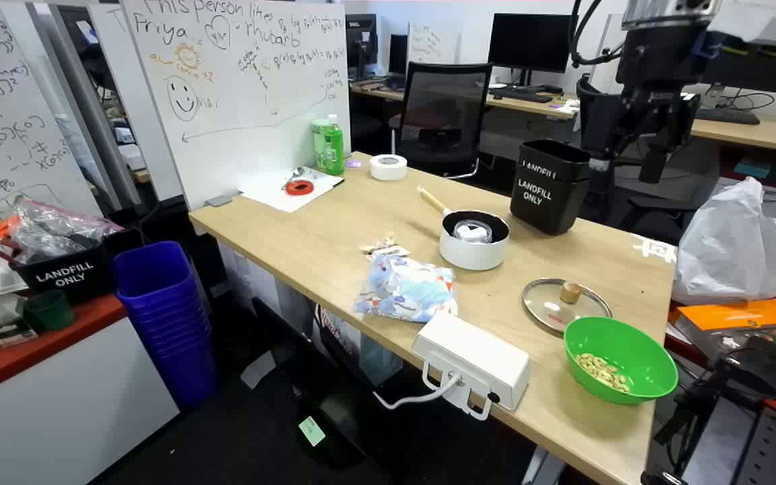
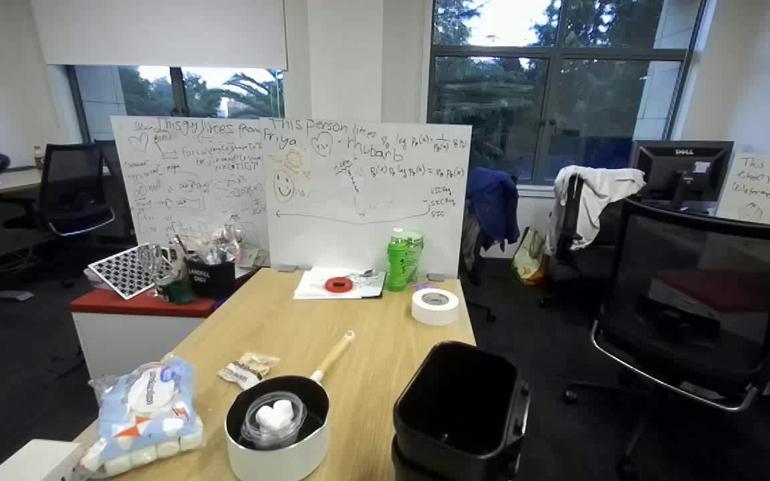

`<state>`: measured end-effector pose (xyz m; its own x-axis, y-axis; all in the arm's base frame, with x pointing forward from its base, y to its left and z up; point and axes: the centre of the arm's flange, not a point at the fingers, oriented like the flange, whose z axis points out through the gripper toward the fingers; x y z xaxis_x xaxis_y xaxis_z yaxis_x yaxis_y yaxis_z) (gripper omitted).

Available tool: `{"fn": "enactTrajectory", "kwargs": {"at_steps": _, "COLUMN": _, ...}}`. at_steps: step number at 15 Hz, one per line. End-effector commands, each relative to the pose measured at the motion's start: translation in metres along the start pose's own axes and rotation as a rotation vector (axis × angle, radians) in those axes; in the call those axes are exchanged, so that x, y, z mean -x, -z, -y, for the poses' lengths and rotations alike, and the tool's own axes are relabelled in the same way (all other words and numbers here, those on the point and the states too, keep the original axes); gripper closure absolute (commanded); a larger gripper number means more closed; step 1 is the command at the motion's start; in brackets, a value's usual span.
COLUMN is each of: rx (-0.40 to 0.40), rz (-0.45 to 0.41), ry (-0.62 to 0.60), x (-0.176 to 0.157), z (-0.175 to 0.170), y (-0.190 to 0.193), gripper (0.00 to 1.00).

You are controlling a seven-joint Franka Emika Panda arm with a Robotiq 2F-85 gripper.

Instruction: Move the blue plastic bag and place it near the trash can

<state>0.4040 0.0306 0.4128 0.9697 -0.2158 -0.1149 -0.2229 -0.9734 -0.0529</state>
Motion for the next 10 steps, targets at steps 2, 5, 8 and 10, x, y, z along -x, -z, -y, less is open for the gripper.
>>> {"fn": "enactTrajectory", "kwargs": {"at_steps": 2, "rx": 0.0, "rz": 0.0, "ry": 0.0, "x": 0.0, "z": 0.0, "y": 0.0, "gripper": 0.0}}
{"fn": "enactTrajectory", "kwargs": {"at_steps": 5, "rx": 0.0, "rz": 0.0, "ry": 0.0, "x": 0.0, "z": 0.0, "y": 0.0, "gripper": 0.0}}
{"fn": "enactTrajectory", "kwargs": {"at_steps": 8, "rx": 0.001, "rz": -0.007, "ry": -0.003, "x": -0.001, "z": 0.004, "y": -0.002, "gripper": 0.0}}
{"fn": "enactTrajectory", "kwargs": {"at_steps": 10, "rx": 0.007, "rz": -0.022, "ry": -0.006, "x": -0.005, "z": 0.014, "y": -0.005, "gripper": 0.0}}
